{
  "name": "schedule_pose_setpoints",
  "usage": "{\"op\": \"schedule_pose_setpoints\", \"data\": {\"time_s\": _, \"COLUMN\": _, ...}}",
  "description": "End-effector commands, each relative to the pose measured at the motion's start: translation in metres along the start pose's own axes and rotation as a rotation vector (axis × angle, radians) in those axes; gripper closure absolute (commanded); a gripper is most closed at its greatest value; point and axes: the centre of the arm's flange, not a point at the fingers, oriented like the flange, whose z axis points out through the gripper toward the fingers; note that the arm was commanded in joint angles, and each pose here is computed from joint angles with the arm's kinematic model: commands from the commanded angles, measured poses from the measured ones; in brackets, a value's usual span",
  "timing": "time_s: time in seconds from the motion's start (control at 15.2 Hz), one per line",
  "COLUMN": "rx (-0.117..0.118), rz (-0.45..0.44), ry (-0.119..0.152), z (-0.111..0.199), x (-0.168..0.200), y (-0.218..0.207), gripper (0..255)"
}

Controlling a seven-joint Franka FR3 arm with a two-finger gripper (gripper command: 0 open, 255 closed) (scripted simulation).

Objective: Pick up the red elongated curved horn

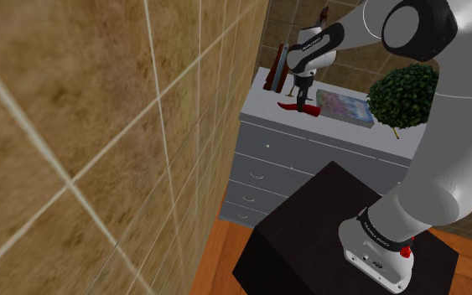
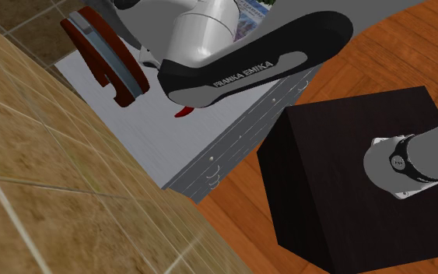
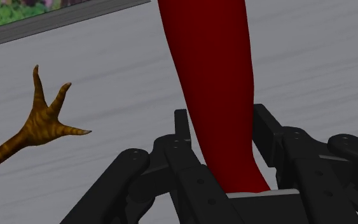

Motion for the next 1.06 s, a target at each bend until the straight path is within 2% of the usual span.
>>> {"op": "schedule_pose_setpoints", "data": {"time_s": 0.0, "rx": 0.0, "rz": 0.0, "ry": 0.0, "z": -0.007, "x": -0.002, "y": 0.0, "gripper": 255}}
{"op": "schedule_pose_setpoints", "data": {"time_s": 0.86, "rx": 0.0, "rz": 0.0, "ry": 0.0, "z": -0.073, "x": -0.021, "y": 0.001, "gripper": 255}}
{"op": "schedule_pose_setpoints", "data": {"time_s": 0.99, "rx": 0.0, "rz": 0.0, "ry": 0.0, "z": -0.074, "x": -0.021, "y": 0.001, "gripper": 255}}
